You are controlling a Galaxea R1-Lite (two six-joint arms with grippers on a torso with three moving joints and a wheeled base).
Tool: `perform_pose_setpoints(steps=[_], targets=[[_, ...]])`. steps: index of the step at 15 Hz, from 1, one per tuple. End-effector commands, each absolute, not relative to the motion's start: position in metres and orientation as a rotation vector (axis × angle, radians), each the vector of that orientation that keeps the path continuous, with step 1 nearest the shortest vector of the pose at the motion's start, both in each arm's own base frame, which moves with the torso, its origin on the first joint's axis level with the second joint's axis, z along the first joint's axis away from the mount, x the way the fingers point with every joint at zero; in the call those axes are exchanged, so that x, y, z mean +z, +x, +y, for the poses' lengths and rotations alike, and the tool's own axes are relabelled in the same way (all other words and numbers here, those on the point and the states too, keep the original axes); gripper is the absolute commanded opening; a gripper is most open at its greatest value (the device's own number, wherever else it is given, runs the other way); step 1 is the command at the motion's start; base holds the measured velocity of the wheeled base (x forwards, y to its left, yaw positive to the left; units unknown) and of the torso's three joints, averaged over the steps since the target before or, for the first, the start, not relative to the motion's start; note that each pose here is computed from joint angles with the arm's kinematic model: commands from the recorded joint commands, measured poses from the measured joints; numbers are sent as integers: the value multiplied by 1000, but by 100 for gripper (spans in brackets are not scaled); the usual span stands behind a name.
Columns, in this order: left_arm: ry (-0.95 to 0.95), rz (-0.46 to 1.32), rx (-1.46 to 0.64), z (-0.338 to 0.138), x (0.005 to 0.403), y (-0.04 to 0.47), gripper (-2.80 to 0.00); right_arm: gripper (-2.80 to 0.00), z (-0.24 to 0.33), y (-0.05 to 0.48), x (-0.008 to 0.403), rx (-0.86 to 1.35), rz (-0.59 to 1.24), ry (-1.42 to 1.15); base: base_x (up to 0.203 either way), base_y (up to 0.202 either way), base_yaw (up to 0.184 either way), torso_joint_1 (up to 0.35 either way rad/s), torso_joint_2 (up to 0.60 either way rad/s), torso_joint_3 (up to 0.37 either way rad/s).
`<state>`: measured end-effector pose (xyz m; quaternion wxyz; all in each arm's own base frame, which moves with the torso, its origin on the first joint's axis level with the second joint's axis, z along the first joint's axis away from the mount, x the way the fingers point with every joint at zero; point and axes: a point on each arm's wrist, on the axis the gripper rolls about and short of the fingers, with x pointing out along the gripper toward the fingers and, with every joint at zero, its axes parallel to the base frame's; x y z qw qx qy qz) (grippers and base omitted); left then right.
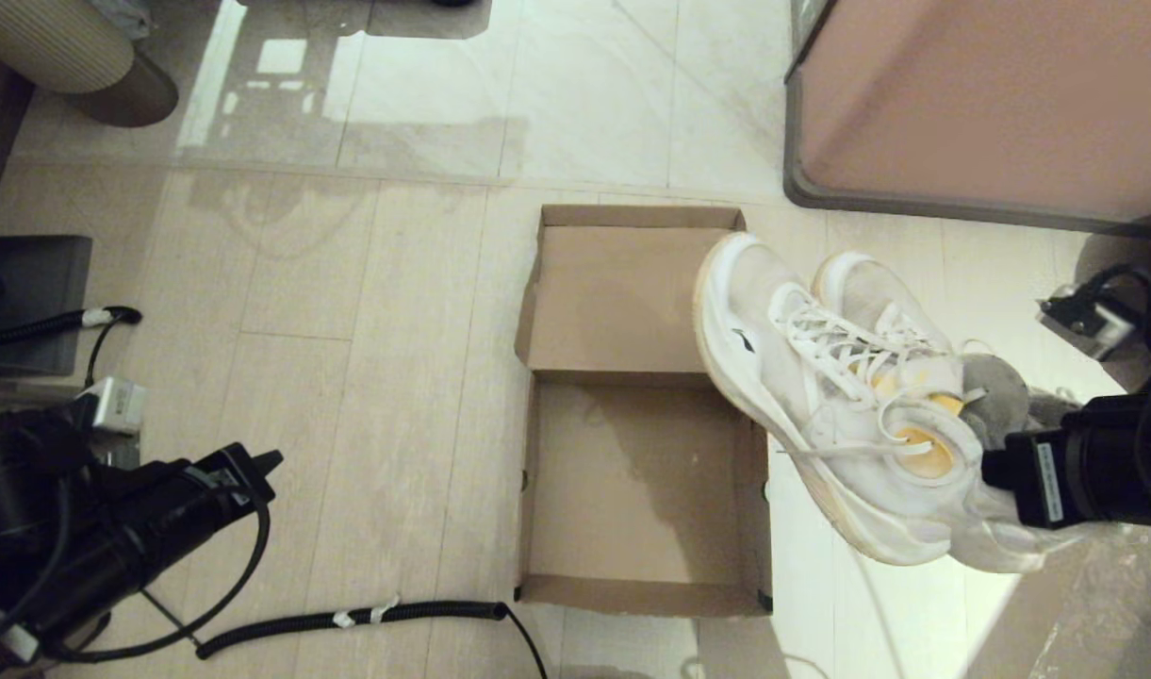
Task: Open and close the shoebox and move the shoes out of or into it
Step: Put the shoes into the shoe box
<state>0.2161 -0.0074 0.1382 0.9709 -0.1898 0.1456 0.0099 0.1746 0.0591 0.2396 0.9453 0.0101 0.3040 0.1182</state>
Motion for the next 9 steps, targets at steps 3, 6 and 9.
perform_pose_setpoints(steps=[3,6,9], targets=[[-386,286,18,-7,139,212,-280,-280,98,190,219,292,661,-74,0,0,0,0,0,0],[-387,291,19,-7,138,212,-280,-280,126,194,194,364,742,-146,0,0,0,0,0,0],[-388,289,17,-7,139,212,-280,-280,149,210,170,371,738,-166,0,0,0,0,0,0]])
